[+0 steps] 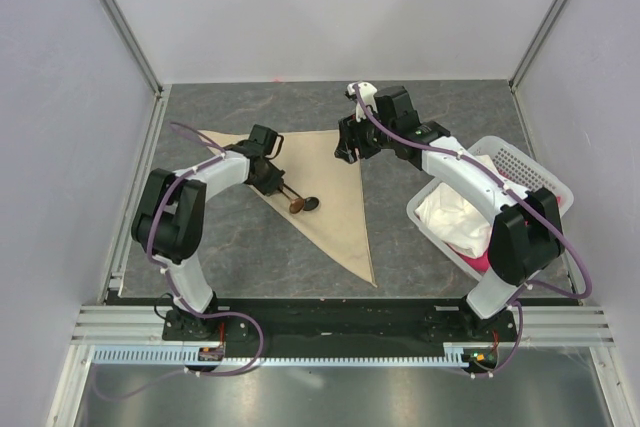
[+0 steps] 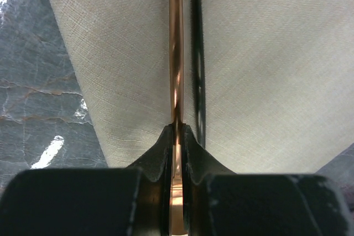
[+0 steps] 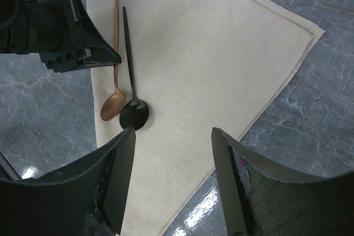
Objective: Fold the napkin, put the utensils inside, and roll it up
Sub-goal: Place the utensil onto the napkin
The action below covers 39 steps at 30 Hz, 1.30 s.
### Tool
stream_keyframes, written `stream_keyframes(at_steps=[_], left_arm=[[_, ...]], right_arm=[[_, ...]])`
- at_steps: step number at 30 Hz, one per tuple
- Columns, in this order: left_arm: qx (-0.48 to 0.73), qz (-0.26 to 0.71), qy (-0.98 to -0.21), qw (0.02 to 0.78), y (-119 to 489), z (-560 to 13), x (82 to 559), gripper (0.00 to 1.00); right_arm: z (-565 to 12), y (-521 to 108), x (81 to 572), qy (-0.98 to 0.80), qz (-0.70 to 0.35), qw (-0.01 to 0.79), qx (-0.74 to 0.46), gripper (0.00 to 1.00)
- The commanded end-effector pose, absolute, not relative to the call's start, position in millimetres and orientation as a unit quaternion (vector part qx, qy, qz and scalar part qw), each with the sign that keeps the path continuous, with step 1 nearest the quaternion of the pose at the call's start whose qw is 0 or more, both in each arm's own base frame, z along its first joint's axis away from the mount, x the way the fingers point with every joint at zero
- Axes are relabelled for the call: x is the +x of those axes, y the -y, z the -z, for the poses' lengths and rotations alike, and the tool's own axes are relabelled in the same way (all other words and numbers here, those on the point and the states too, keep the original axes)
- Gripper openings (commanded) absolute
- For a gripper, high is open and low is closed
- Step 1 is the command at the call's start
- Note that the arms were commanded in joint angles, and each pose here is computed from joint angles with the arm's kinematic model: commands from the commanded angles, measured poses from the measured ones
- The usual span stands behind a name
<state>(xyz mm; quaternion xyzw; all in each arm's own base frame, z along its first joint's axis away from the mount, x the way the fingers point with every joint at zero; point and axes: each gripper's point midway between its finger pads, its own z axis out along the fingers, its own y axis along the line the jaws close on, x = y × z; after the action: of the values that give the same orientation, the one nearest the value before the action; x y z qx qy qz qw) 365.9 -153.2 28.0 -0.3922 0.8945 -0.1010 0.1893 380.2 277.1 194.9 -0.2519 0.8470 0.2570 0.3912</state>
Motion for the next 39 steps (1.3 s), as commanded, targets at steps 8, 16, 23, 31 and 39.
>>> stream_keyframes(at_steps=[8,16,23,31,39], left_arm=[[-0.414,0.098,-0.885,0.188,157.5,-17.3,363.9,0.02],[-0.413,0.107,-0.885,0.186,161.8,-18.3,366.4,0.02],[-0.416,0.112,-0.885,0.178,166.0,-15.1,365.1,0.02],[-0.414,0.12,-0.885,0.176,169.5,-18.4,365.6,0.09],[-0.407,0.133,-0.883,0.19,171.8,-31.1,371.1,0.3]], right_arm=[[-210.6,-281.3,380.3,-0.834,-0.274,0.407,-0.252,0.66],[-206.9,-282.6,380.5,-0.835,-0.276,0.403,-0.253,0.66],[-206.3,-283.8,381.1,-0.835,-0.278,0.401,-0.253,0.67],[-204.6,-283.3,381.5,-0.837,-0.277,0.399,-0.252,0.68],[-205.0,-283.9,381.1,-0.837,-0.278,0.399,-0.252,0.68]])
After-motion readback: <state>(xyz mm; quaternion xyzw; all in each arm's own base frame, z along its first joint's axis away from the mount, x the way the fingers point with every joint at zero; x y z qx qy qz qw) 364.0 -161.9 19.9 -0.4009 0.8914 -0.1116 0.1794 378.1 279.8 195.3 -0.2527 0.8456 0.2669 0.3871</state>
